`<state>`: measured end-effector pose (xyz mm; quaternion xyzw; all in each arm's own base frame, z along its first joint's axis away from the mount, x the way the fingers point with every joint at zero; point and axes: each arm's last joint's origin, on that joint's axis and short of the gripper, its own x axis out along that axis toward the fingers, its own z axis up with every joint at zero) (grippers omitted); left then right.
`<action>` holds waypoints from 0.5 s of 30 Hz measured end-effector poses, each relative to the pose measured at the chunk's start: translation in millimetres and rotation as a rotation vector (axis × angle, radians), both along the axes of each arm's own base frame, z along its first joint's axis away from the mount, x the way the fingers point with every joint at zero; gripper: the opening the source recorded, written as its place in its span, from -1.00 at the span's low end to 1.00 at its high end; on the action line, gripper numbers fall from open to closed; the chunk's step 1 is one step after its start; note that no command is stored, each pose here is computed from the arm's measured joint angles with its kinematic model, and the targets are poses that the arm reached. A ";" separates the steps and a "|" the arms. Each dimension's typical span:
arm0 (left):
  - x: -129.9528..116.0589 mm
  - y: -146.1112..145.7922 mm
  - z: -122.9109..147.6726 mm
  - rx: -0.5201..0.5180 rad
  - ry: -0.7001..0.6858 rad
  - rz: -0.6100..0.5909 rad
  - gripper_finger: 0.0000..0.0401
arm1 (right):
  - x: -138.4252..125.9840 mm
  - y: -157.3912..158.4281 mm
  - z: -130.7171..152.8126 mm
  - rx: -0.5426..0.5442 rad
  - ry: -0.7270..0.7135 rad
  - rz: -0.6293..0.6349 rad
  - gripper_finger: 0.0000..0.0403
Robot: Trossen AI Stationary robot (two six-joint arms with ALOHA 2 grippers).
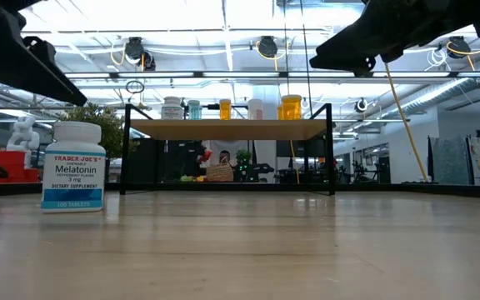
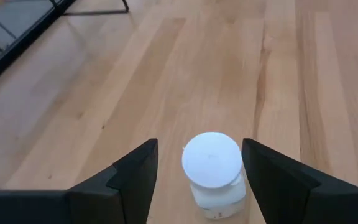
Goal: Pick and place medicine bottles onto shelf by color
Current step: Put the white medicine bottle on the shelf aligned with the white medicine bottle
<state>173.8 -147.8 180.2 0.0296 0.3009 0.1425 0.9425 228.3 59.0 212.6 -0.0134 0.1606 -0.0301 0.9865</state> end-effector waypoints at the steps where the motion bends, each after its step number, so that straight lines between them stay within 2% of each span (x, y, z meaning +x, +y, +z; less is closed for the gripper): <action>1: 0.3 -0.2 -0.8 -0.011 -0.003 0.009 0.18 | 0.0 0.0 0.0 0.000 0.000 0.000 -0.16; 5: 0.9 -0.8 -3.0 -0.046 -0.011 0.041 0.33 | -0.1 0.0 -0.3 0.003 0.003 0.000 -0.16; 9: 0.9 -0.9 -3.7 -0.076 -0.017 0.062 0.58 | -0.3 0.1 -0.7 0.011 0.007 -0.002 -0.16; 15: 3.9 -3.0 -13.6 -0.076 -0.001 0.091 0.85 | -0.8 0.0 -2.1 0.025 0.021 -0.007 -0.16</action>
